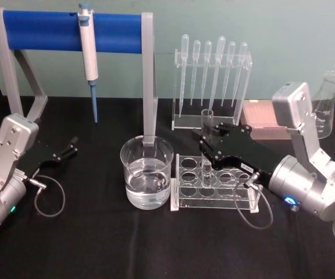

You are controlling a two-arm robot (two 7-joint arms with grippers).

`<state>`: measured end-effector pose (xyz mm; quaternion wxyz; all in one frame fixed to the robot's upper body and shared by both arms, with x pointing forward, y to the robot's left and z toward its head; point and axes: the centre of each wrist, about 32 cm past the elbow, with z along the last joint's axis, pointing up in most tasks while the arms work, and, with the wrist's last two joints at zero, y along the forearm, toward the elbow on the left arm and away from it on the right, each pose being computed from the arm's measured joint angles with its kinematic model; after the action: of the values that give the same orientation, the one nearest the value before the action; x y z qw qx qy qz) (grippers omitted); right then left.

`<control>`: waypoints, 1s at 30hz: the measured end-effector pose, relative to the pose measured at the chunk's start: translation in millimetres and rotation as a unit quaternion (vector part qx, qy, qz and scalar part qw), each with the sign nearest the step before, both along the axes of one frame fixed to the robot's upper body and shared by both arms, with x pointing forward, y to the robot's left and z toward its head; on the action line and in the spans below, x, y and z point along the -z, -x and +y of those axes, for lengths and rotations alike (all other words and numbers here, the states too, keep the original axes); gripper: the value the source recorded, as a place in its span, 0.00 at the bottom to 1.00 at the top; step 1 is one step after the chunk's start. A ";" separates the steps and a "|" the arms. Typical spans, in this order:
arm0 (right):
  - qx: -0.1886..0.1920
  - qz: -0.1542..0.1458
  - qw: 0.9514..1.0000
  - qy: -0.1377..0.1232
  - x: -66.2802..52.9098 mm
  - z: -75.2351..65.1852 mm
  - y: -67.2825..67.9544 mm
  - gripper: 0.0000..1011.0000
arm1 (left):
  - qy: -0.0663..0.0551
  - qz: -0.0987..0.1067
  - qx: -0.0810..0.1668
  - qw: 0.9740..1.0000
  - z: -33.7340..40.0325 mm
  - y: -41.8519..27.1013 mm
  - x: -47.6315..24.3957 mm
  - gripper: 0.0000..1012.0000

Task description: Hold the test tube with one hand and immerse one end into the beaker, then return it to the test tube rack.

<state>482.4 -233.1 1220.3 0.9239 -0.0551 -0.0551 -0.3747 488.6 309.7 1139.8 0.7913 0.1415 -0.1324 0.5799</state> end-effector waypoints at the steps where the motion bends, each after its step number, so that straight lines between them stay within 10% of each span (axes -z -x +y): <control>1: 0.000 0.001 1.000 0.001 1.0 0.2 -0.3 0.23 | 0.000 0.000 0.000 1.000 0.0 0.0 0.0 0.99; 22: -0.006 0.015 0.999 0.040 13.0 4.1 -5.4 0.23 | 0.000 0.000 0.000 1.000 0.0 0.0 0.0 0.99; 30: 0.001 0.018 0.999 0.040 13.4 0.3 0.8 0.48 | 0.000 0.000 0.000 1.000 0.0 0.0 0.0 0.99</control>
<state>481.7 -232.8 1206.9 0.9215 -0.0990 -0.0540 -0.3717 488.6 309.7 1139.8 0.7913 0.1415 -0.1324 0.5799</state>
